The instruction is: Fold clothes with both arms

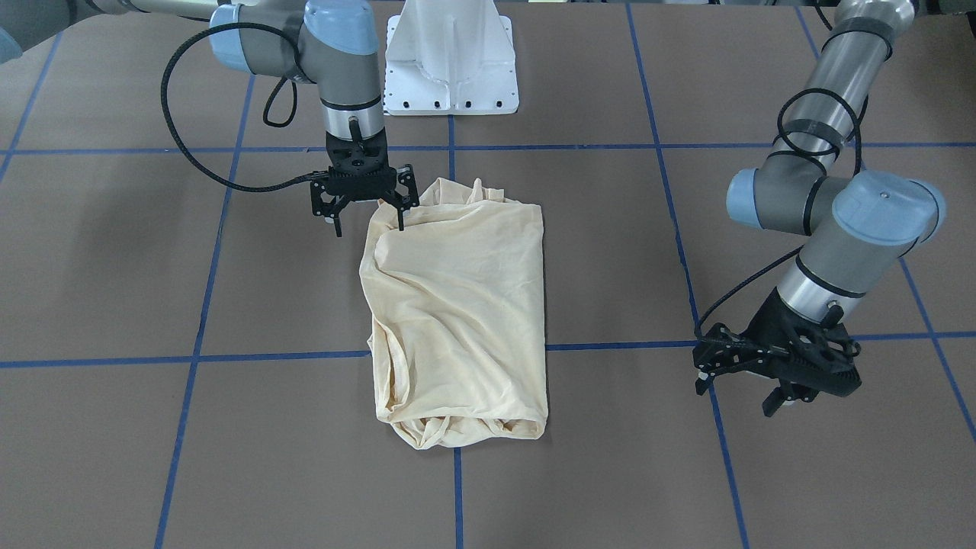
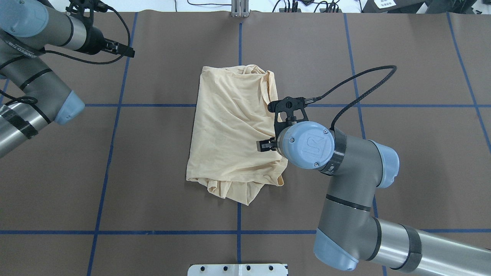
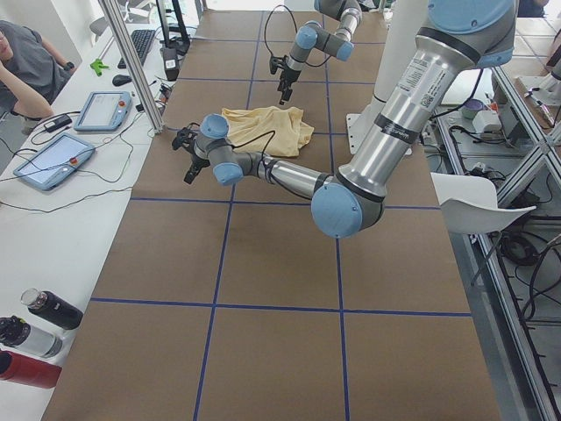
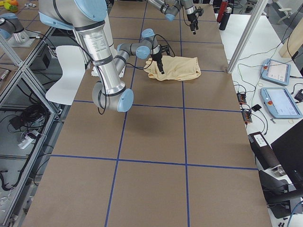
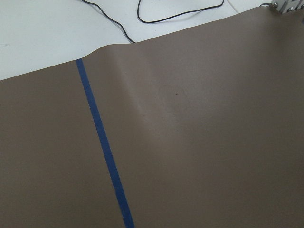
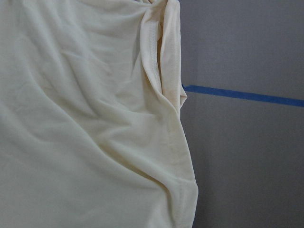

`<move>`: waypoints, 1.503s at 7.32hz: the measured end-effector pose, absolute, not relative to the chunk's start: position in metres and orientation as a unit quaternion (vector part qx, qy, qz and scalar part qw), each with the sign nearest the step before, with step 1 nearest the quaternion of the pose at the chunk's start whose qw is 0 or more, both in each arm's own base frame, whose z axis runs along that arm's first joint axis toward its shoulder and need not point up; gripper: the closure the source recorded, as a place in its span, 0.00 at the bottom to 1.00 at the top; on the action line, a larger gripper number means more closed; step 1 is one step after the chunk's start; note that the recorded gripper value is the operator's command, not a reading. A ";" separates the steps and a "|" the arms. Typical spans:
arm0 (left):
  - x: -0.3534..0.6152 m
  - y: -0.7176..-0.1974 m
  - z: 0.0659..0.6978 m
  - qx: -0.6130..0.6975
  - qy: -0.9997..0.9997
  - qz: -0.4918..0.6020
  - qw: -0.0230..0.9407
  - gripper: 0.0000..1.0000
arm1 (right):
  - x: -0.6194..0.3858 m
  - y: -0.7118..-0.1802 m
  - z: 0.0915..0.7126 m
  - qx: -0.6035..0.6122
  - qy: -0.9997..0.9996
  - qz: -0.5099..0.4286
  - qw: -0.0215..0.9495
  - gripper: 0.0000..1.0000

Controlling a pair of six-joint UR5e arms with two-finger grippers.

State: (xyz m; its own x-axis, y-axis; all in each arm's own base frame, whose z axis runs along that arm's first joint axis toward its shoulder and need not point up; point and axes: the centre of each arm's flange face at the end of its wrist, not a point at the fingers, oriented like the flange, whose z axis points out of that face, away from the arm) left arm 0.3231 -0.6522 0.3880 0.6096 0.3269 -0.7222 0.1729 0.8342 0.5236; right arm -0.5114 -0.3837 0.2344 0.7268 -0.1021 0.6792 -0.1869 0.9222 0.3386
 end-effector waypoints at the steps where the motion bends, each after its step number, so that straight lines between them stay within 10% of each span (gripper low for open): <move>1: 0.340 -0.629 0.365 0.273 0.456 0.041 0.846 0.00 | -0.506 -0.381 0.232 0.195 -0.393 0.040 0.898 0.00; 7: 0.488 -0.418 0.314 0.157 0.502 -0.002 0.850 0.01 | -0.491 -0.377 0.236 0.189 -0.408 0.062 0.891 0.00; 11: 0.535 -0.364 0.315 0.122 0.492 -0.007 0.862 0.21 | -0.490 -0.377 0.235 0.190 -0.409 0.062 0.890 0.00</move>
State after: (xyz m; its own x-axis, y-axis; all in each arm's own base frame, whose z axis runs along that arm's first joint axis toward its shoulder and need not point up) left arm 0.5349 -0.3636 0.3155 0.5154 0.1087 -0.8500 0.1316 0.9701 0.2039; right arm -0.4905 -0.3768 0.2349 0.6575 -0.0439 0.7522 -0.2665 0.9202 0.2866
